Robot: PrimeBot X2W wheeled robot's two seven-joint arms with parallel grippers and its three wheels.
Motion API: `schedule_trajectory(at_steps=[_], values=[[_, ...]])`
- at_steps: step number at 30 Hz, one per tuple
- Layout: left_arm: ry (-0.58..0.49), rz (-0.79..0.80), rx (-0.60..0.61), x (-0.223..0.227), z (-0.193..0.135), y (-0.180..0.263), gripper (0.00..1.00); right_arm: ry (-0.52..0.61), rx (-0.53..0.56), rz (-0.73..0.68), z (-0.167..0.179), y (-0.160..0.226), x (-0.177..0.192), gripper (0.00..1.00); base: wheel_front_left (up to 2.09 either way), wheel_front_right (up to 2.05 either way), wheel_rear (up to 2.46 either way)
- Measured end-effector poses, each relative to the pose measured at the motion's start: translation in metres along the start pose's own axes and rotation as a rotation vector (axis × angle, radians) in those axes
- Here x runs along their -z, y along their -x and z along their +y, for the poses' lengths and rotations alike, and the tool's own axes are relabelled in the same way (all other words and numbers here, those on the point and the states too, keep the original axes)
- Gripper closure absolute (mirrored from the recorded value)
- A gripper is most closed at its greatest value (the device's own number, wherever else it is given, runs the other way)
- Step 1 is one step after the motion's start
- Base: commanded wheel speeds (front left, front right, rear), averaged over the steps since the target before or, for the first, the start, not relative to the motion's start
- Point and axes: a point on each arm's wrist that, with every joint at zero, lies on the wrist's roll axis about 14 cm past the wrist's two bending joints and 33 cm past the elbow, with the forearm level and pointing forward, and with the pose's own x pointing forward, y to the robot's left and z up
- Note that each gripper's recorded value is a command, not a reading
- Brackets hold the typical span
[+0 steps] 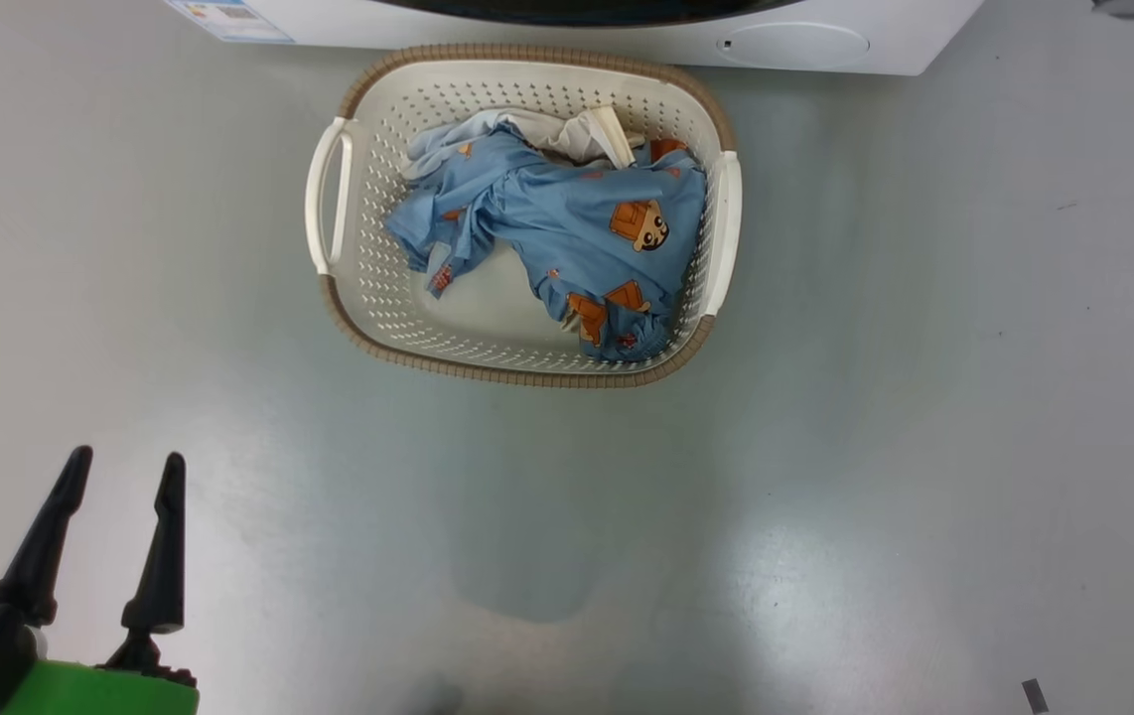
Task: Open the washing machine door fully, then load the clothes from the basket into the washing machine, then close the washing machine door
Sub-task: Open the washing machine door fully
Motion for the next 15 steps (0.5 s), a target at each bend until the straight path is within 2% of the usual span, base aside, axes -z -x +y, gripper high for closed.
schedule_trajectory(at_steps=[15], values=[[0.013, 0.019, -0.018, 0.007, 0.002, 0.002, 0.00, 0.066, 0.017, 0.091, 0.005, -0.012, 0.007, 1.00, 0.00, 0.00, 0.00]])
